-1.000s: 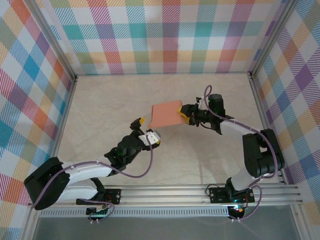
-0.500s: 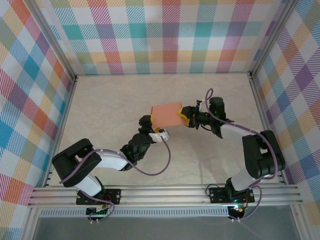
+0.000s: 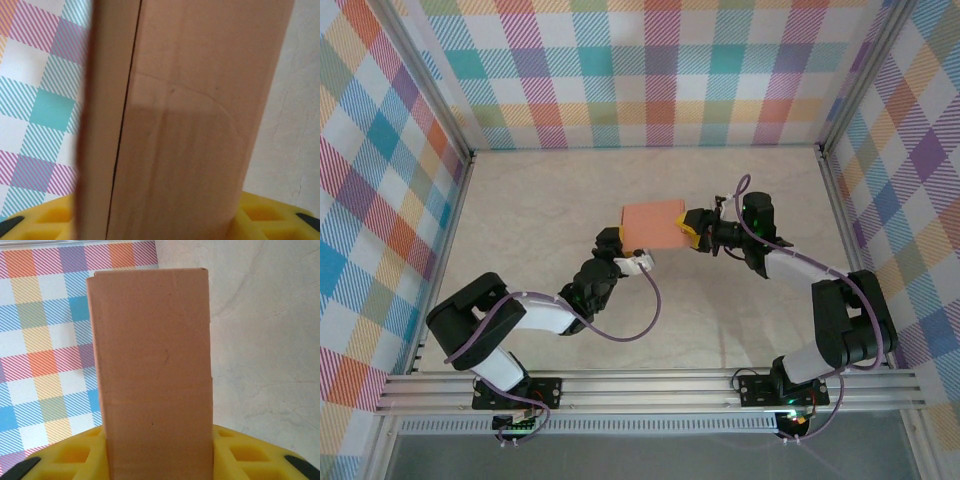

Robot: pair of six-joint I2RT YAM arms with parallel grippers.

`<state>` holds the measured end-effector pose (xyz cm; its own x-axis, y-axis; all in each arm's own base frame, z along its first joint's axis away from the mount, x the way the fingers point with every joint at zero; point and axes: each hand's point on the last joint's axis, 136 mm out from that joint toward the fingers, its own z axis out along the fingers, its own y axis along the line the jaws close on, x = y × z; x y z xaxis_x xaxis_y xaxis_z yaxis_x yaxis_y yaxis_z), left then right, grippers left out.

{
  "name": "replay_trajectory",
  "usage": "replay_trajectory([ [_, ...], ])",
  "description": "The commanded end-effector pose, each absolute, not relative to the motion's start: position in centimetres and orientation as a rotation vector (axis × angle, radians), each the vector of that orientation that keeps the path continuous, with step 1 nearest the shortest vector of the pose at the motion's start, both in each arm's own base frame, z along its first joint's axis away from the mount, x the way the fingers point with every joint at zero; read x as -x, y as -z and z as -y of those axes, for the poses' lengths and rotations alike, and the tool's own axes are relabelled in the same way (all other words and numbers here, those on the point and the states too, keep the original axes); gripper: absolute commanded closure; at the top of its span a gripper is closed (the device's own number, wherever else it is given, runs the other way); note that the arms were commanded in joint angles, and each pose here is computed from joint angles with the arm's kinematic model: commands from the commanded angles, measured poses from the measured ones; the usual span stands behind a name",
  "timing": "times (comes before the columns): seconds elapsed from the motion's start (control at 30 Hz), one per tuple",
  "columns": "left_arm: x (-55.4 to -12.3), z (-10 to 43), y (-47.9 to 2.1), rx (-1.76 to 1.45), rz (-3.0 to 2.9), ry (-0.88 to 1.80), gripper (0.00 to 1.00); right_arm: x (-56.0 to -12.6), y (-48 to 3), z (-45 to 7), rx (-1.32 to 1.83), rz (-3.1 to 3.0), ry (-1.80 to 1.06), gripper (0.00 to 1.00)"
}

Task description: Fold the paper box

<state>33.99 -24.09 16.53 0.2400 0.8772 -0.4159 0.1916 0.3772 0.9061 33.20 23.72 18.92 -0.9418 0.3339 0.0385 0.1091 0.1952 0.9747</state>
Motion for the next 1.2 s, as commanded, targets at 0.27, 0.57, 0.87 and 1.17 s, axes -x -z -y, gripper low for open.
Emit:
replay_trajectory([
  [0.27, -34.0, 24.2, -18.3, -1.068, -1.267, -0.597, 0.69, -32.5, -19.8, -24.2, -0.368, -2.267, -1.867, 0.60],
  [0.57, -33.1, 24.6, -16.6, -1.166, -1.358, -0.496, 0.72, -32.9, -20.0, -23.8, -0.376, -2.273, -1.814, 0.28],
  [0.87, -30.9, 25.2, -13.0, -1.325, -1.628, -0.261, 0.72, -33.1, -19.0, -18.2, -0.380, -2.334, -1.366, 0.08],
  [1.17, -27.1, 25.4, -11.3, -1.407, -1.901, -0.003, 0.72, -30.5, -21.6, -14.6, 0.105, -2.313, -0.866, 0.12],
])
